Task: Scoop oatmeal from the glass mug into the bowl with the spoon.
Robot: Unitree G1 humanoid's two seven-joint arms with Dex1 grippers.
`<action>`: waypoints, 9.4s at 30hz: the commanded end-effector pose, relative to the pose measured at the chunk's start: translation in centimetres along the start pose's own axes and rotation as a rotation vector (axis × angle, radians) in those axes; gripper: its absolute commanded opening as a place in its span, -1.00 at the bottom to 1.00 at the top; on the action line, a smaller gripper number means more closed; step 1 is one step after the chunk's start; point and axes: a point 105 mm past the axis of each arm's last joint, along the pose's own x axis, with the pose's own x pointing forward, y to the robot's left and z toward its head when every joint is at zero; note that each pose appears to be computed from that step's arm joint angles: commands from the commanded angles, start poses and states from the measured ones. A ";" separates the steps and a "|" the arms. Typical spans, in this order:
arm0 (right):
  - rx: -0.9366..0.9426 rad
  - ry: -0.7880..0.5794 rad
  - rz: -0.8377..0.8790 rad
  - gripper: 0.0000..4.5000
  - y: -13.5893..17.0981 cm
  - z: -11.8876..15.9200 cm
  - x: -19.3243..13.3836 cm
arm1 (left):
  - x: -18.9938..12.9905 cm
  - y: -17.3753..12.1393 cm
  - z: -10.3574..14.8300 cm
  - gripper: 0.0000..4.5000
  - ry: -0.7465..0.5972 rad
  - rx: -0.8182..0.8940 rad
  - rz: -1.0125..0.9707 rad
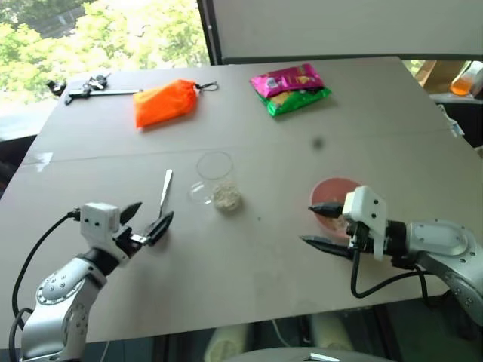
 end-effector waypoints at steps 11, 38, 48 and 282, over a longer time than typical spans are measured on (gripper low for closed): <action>-0.064 -0.061 -0.021 0.36 0.3 1.4 0.4 | 1.2 -1.8 -2.1 1.00 0.244 -0.062 -0.075; -0.112 -0.093 -0.019 0.35 -0.2 2.4 1.2 | -1.8 1.4 -5.6 -0.98 0.497 -0.365 0.185; -0.113 -0.107 -0.004 0.35 -0.4 2.4 1.7 | -4.5 0.8 0.2 -0.98 -0.039 -0.278 0.219; 0.722 -0.301 -0.180 -1.00 -12.0 12.4 4.4 | 13.2 -11.8 5.9 -0.98 -0.363 0.220 -0.082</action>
